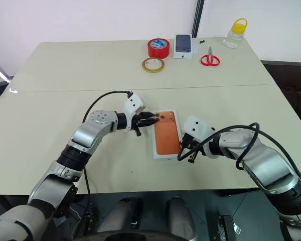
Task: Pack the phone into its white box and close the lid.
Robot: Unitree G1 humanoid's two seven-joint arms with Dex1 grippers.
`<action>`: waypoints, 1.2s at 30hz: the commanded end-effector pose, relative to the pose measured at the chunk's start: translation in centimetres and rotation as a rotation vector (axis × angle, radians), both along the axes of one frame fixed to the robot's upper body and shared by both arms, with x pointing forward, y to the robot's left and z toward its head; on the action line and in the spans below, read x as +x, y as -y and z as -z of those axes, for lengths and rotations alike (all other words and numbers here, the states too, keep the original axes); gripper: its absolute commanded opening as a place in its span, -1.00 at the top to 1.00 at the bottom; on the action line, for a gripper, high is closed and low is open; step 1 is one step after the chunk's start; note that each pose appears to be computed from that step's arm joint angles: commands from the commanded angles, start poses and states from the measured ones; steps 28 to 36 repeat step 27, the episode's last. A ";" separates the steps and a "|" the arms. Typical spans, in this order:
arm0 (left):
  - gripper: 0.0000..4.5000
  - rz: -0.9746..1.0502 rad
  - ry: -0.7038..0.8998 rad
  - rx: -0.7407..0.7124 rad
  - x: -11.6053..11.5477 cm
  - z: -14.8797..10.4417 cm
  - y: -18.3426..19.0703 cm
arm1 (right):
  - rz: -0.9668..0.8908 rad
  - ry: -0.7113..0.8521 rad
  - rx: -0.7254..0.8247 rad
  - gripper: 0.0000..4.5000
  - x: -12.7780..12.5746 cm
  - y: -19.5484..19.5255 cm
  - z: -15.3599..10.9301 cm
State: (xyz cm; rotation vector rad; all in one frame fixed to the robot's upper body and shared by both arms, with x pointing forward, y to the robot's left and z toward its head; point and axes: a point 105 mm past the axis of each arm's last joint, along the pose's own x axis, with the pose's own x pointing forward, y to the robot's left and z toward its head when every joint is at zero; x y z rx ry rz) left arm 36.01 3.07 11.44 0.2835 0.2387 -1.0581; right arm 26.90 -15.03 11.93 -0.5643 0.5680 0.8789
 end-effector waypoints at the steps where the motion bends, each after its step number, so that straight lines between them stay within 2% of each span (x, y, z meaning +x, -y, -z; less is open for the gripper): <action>1: 0.42 -0.066 0.003 -0.076 0.6 -0.9 -0.6 | 0.041 0.040 0.003 0.99 0.7 0.9 -0.5; 4: 0.42 -0.169 0.043 -0.180 1.8 -3.5 -2.7 | 0.090 0.179 0.040 0.99 2.6 2.0 -2.9; 8: 0.42 -0.294 0.124 -0.207 2.0 -5.6 -7.5 | 0.169 0.292 0.074 0.99 4.9 4.4 -4.9; 14: 0.42 -0.471 0.191 -0.121 0.5 -5.4 -14.9 | 0.249 0.382 0.145 0.99 8.0 7.6 -6.7; 17: 0.42 -0.559 0.185 -0.123 -0.5 -5.0 -17.4 | 0.267 0.402 0.177 0.99 9.1 8.4 -6.9; 24: 0.42 -0.660 0.181 -0.096 -2.2 -3.9 -19.7 | 0.223 0.418 0.349 0.99 9.6 7.5 -7.8; 27: 0.42 -0.682 0.189 -0.101 -2.2 -3.7 -19.7 | 0.192 0.371 0.366 0.99 9.3 7.0 -7.0; 36: 0.42 -0.682 0.189 -0.101 -2.2 -3.7 -19.7 | 0.192 0.371 0.366 0.99 9.3 7.0 -7.0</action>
